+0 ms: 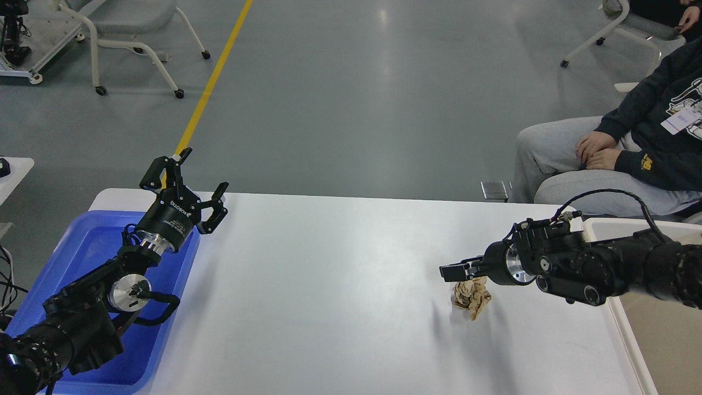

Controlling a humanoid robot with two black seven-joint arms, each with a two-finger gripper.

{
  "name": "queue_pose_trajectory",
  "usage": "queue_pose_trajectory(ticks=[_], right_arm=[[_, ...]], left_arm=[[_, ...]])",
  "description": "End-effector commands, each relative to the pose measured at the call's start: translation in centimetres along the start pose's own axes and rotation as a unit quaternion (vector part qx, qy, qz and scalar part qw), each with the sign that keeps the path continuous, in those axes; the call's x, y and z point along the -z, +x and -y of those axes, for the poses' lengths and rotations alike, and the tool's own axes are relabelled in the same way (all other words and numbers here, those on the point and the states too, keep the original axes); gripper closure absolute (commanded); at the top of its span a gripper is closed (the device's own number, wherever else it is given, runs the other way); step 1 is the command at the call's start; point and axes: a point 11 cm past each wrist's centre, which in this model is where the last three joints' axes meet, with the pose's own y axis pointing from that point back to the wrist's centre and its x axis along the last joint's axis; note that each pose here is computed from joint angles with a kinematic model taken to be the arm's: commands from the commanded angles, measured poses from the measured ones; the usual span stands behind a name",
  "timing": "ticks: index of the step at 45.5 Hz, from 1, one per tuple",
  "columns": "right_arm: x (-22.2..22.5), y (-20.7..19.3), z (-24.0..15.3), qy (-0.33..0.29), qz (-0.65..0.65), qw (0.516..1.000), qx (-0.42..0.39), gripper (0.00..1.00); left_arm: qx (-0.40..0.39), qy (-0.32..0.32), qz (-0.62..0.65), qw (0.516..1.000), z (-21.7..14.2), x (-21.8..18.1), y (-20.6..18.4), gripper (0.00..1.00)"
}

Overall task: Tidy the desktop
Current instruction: 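Lower the open right gripper toward the crumpled paper ball, then close the right gripper on the crumpled paper ball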

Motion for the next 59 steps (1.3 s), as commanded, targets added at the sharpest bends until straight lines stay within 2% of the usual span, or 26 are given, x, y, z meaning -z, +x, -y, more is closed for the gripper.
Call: queue_pose_trajectory(ticks=[1, 29, 38, 42, 44, 47, 49, 54, 56, 59], right_arm=[[-0.9, -1.5, 0.5, -0.011, 0.005, 1.0, -0.002, 0.0], [-0.6, -2.8, 0.7, 0.006, 0.013, 1.0, -0.004, 0.01], [-0.6, -3.0, 0.8, 0.009, 0.009, 1.0, -0.012, 0.05], [-0.7, -3.2, 0.8, 0.008, 0.0, 1.0, -0.015, 0.1], [-0.8, -3.2, 0.8, 0.006, -0.004, 1.0, -0.022, 0.15], [-0.9, -3.6, 0.8, 0.005, -0.007, 1.0, -0.02, 0.33], [-1.0, -4.5, 0.9, 0.004, -0.006, 1.0, -0.013, 0.38], [-1.1, -5.1, 0.9, 0.003, -0.006, 1.0, -0.008, 0.77], [-1.1, -5.1, 0.9, 0.003, -0.007, 1.0, -0.007, 0.99], [-1.2, -5.1, 0.9, 0.002, -0.008, 1.0, -0.006, 1.0]], left_arm=[[0.0, 0.0, 0.0, 1.0, 0.0, 0.0, 0.0, 0.0], [0.0, 0.0, 0.0, 1.0, 0.0, 0.0, 0.0, 0.0], [0.0, 0.0, 0.0, 1.0, 0.0, 0.0, 0.0, 0.0], [0.0, 0.0, 0.0, 1.0, 0.0, 0.0, 0.0, 0.0], [0.0, 0.0, 0.0, 1.0, 0.0, 0.0, 0.0, 0.0], [0.0, 0.0, 0.0, 1.0, 0.0, 0.0, 0.0, 0.0], [0.0, 0.0, 0.0, 1.0, 0.0, 0.0, 0.0, 0.0], [0.0, 0.0, 0.0, 1.0, 0.0, 0.0, 0.0, 0.0], [0.0, 0.0, 0.0, 1.0, 0.0, 0.0, 0.0, 0.0], [0.0, 0.0, 0.0, 1.0, 0.0, 0.0, 0.0, 0.0]])
